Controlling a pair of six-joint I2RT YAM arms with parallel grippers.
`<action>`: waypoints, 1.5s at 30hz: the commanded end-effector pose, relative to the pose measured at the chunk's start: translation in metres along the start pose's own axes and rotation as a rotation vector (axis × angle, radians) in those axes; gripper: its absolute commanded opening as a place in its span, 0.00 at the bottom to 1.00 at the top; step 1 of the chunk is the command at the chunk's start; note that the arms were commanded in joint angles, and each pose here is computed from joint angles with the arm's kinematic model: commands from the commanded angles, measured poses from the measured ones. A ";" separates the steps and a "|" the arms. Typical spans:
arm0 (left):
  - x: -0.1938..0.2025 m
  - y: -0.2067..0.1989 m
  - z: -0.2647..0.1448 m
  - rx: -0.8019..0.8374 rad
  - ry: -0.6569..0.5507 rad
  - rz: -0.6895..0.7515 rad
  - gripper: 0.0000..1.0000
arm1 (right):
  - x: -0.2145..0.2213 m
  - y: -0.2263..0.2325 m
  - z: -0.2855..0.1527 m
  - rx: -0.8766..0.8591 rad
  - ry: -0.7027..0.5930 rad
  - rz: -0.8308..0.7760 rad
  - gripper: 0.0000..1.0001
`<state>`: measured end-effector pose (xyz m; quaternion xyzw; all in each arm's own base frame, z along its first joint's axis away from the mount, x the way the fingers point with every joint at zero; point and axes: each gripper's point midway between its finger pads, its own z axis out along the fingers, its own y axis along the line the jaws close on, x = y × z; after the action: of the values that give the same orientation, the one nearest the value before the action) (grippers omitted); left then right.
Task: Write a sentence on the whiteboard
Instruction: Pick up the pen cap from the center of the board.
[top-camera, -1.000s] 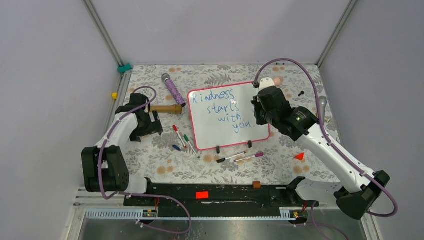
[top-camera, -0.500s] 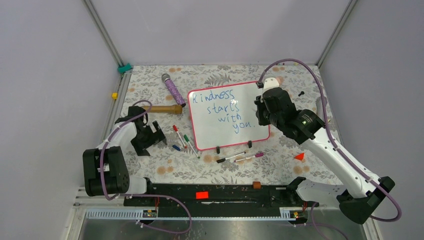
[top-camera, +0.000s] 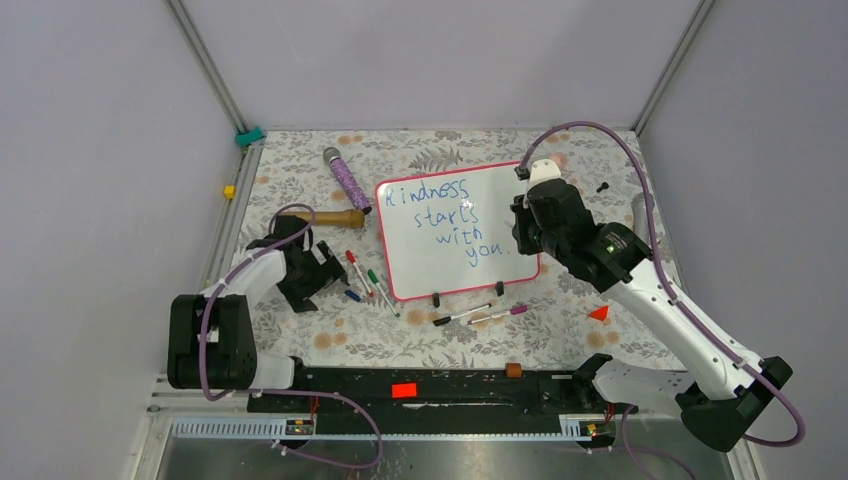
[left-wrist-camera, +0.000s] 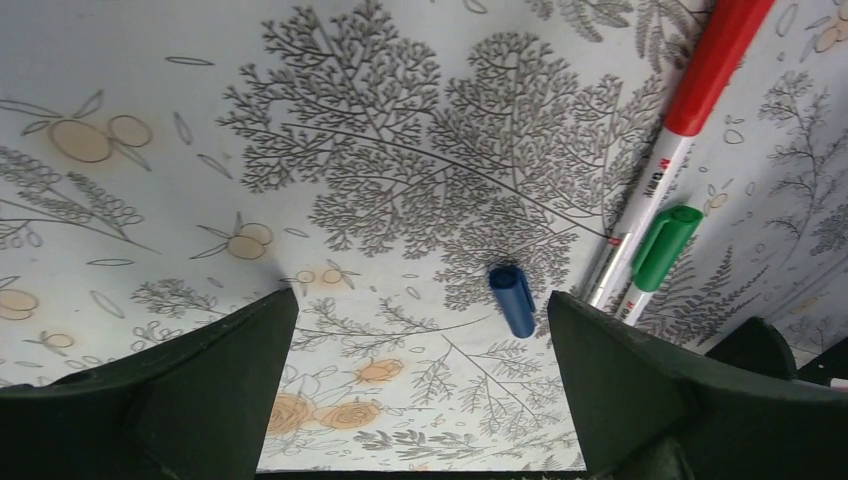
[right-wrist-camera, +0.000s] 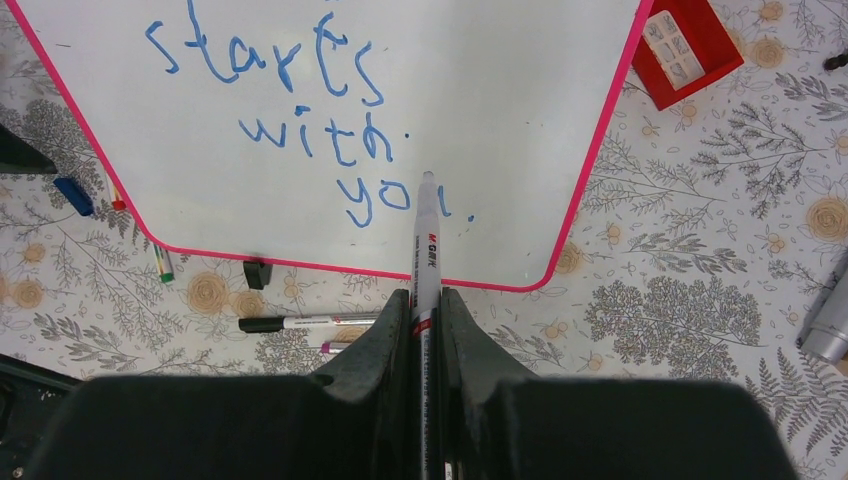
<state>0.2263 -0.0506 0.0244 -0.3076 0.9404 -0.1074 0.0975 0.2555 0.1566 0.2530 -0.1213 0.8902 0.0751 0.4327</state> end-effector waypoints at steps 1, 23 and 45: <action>-0.013 -0.025 0.001 0.070 -0.044 -0.037 0.99 | -0.006 0.000 -0.007 -0.012 -0.028 0.025 0.00; 0.006 -0.007 0.025 -0.170 -0.016 -0.109 0.04 | -0.005 -0.001 -0.010 -0.024 -0.048 0.026 0.00; 0.024 -0.014 0.023 -0.177 0.074 -0.079 0.17 | -0.004 0.003 -0.007 -0.041 -0.043 0.017 0.00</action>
<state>0.2433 -0.0873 0.0123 -0.3516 0.9312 -0.0752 0.0597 0.2487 0.1567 0.2544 -0.1241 0.8869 0.0905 0.4356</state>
